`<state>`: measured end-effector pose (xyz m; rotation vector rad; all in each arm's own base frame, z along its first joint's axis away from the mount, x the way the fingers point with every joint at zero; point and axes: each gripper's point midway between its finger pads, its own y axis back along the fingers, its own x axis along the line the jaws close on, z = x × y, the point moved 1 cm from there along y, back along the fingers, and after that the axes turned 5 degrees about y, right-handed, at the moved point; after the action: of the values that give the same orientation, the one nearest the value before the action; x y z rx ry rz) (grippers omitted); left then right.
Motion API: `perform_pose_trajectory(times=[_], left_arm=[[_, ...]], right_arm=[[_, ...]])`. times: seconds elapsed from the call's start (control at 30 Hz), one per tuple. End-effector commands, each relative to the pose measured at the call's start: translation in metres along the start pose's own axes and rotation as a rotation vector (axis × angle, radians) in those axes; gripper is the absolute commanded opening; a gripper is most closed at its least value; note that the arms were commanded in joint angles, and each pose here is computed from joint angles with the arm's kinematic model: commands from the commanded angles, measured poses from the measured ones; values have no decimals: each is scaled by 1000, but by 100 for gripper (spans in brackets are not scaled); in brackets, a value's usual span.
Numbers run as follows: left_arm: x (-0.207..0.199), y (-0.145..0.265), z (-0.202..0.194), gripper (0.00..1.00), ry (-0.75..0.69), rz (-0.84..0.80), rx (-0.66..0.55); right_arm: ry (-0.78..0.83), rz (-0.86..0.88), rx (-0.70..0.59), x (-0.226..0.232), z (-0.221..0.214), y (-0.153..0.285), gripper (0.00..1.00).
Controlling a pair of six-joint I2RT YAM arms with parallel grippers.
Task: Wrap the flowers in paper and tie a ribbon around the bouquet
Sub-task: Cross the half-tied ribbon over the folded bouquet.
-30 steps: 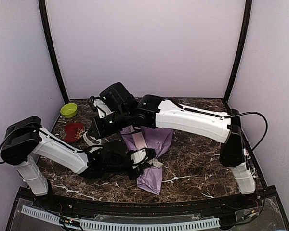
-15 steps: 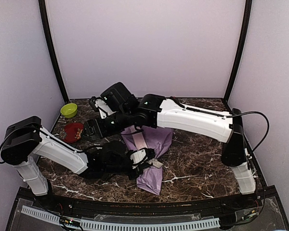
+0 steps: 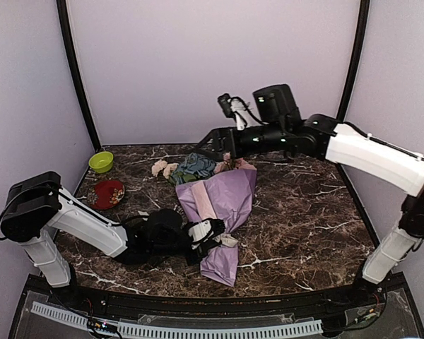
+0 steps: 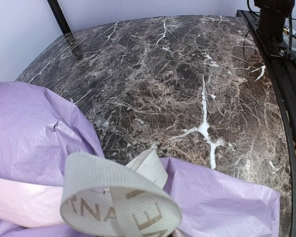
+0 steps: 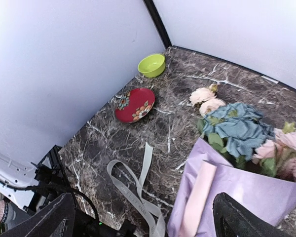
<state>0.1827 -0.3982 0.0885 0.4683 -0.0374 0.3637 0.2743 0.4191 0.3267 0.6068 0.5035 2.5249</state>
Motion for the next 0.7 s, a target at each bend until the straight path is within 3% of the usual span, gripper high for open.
perform_pose_trajectory(times=[0.0, 0.13, 0.3, 0.43, 0.67], left_arm=[[-2, 9, 14, 0, 18, -9, -52], [-4, 9, 18, 0, 22, -19, -64], [-6, 5, 16, 0, 27, -35, -55], [-6, 4, 16, 0, 38, -34, -55], [-7, 4, 15, 0, 49, -41, -47]], right_arm=[[39, 153, -162, -12, -8, 54, 95], [-34, 248, -65, -20, -86, 53, 80], [-121, 390, 3, -15, -142, 40, 78], [-154, 343, 33, -25, -168, 20, 77], [-138, 446, 116, 4, -190, -14, 76]])
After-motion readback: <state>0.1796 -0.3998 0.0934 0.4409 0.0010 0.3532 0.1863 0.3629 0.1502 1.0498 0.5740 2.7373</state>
